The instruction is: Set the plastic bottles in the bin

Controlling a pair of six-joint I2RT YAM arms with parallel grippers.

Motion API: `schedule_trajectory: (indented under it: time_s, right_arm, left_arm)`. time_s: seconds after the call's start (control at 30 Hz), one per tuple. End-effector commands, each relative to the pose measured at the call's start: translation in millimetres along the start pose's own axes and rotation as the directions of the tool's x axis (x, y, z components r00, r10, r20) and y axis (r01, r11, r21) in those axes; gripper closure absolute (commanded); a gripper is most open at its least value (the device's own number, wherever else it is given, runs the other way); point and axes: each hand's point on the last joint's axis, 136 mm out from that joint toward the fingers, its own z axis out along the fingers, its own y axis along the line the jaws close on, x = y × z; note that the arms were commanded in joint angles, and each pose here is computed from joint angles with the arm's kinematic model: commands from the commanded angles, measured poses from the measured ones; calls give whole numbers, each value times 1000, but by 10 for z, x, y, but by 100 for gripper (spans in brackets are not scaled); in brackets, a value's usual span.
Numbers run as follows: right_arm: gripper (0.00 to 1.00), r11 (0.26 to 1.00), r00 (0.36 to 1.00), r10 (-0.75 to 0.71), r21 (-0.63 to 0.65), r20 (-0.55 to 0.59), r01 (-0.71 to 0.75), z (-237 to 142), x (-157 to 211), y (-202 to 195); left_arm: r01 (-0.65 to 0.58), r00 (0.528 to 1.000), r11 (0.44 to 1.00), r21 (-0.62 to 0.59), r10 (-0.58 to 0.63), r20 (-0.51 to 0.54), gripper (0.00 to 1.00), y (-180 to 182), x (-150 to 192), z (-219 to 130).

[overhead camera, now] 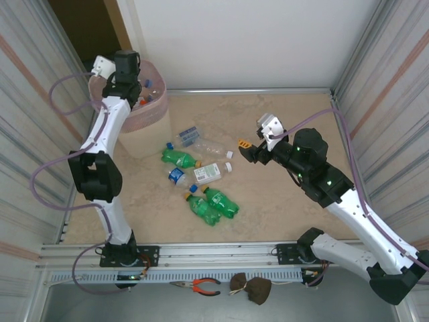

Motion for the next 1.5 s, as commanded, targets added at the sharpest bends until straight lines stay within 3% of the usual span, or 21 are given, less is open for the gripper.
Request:
schedule_trajectory:
  time_s: [0.0,0.17,0.4,0.83,1.17,1.47]
  right_arm:
    - [24,1000,1000,8,14,2,-8,-41,9,-10]
    - [24,1000,1000,16,13,-5,-16,-34,38,-5]
    - [24,1000,1000,19,22,-12,-19,-46,53,-19]
    - [24,999,1000,31,18,6,-31,-78,3,-16]
    - [24,999,999,35,0,5,-35,-61,-8,13]
    - [23,996,997,46,-70,-68,-51,102,117,130]
  left_arm:
    - [1,999,999,-34,0,36,58,49,2,83]
    - [-30,1000,996,-78,30,-2,54,189,236,267]
    - [-44,997,995,-92,38,-69,38,281,445,363]
    - [-34,998,998,57,37,-46,5,-118,-51,-85]
    - [-63,989,991,121,78,-123,3,-136,-255,-457]
    - [-128,965,956,266,181,-187,8,-236,-280,-803]
